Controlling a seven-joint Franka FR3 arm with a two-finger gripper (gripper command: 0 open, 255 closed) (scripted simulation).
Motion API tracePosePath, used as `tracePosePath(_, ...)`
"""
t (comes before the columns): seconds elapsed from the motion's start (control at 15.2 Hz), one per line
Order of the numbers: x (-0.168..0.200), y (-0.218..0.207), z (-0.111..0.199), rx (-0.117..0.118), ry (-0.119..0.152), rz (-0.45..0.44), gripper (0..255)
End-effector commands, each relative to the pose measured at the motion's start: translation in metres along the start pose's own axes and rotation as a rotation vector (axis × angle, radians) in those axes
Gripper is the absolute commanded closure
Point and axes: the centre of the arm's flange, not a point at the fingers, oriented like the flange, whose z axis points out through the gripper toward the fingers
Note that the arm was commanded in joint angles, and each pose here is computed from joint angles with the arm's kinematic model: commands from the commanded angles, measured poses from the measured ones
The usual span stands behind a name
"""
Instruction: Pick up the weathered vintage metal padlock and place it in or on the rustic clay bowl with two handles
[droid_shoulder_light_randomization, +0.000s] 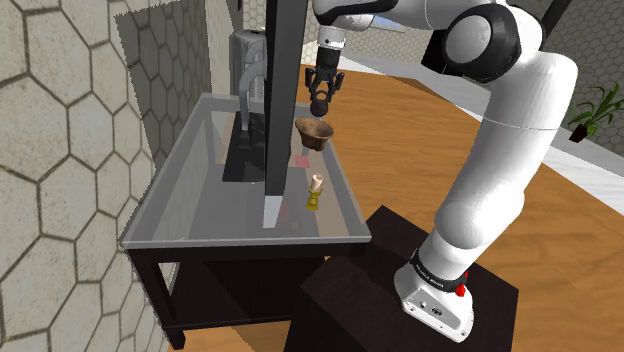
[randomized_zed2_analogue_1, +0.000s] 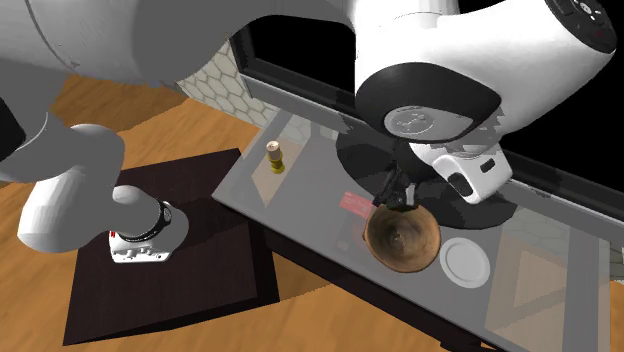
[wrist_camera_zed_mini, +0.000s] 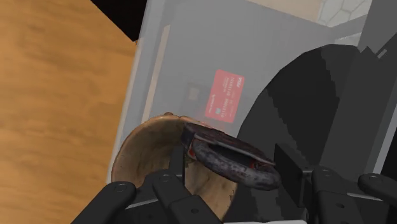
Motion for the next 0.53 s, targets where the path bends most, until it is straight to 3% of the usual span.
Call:
tracePosePath(0.0,0.021,0.010,-0.007,0.000,0.000,0.000,255)
tracePosePath(0.33,0.080,0.033,-0.020,0.000,0.000,0.000,255)
tracePosePath(0.46,0.081,0.034,-0.009,0.000,0.000,0.000,255)
